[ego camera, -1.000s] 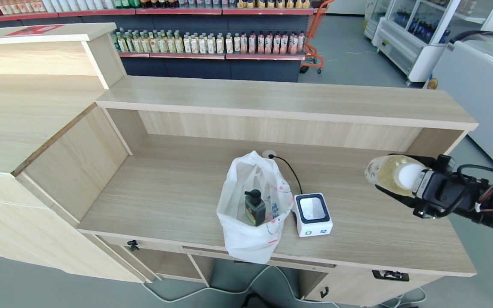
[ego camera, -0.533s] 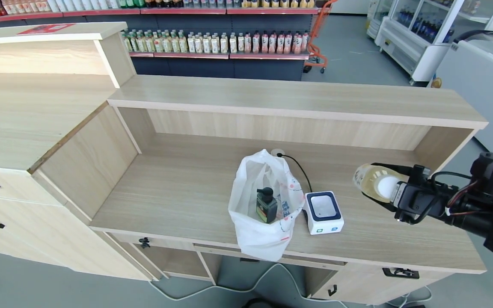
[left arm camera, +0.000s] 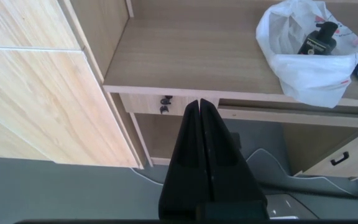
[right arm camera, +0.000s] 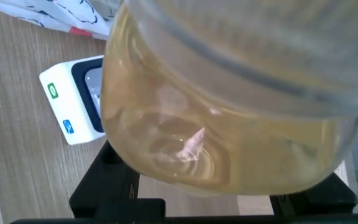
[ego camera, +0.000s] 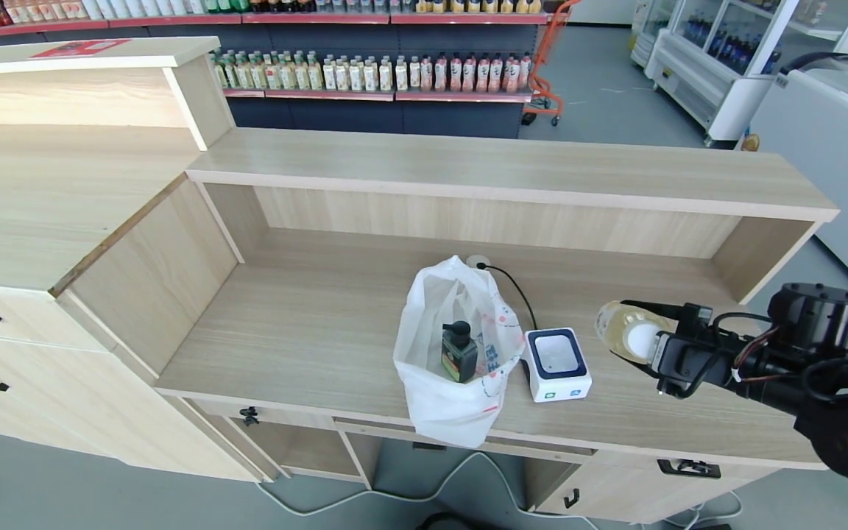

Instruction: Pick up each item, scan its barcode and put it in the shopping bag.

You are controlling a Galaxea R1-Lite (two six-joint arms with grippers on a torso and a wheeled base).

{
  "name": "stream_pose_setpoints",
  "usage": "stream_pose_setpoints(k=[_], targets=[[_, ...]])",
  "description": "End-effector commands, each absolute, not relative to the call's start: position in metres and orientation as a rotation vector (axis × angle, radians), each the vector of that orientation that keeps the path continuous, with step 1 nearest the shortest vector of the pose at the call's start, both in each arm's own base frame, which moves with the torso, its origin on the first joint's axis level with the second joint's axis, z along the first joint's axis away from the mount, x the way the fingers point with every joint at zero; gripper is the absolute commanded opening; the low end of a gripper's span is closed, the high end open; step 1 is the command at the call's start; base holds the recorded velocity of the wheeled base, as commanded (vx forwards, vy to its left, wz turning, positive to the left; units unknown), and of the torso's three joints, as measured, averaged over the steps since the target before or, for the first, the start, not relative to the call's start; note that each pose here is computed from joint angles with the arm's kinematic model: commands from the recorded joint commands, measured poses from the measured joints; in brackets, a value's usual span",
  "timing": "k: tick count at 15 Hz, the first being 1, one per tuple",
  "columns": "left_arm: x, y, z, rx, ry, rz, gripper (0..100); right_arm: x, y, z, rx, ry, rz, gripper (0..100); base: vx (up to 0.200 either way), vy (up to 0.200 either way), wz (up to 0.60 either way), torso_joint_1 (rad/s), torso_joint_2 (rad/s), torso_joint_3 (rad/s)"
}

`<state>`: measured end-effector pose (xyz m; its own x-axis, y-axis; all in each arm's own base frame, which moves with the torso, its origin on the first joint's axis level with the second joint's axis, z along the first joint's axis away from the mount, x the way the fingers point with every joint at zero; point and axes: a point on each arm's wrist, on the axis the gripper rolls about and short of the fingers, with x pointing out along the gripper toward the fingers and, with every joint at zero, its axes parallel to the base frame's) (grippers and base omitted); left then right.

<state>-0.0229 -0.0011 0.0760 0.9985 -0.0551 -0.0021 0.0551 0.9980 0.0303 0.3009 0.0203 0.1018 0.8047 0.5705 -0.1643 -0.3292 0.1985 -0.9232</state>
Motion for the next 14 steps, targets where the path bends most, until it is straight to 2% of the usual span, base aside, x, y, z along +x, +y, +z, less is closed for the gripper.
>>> stream_pose_setpoints(k=[1, 14], targets=[[-0.023, -0.001, 0.076, 0.029, 0.001, -0.055, 0, 0.309, 0.021, 0.086, -1.209, -0.22, 0.658, 0, 0.0, 0.0, 0.0, 0.0, 0.0, 0.0], [-0.023, -0.001, 0.076, 0.028, 0.001, -0.055, 0, 0.32, 0.022, 0.069, -1.236, -0.207, 0.681, 0, 0.0, 0.0, 0.0, 0.0, 0.0, 0.0]])
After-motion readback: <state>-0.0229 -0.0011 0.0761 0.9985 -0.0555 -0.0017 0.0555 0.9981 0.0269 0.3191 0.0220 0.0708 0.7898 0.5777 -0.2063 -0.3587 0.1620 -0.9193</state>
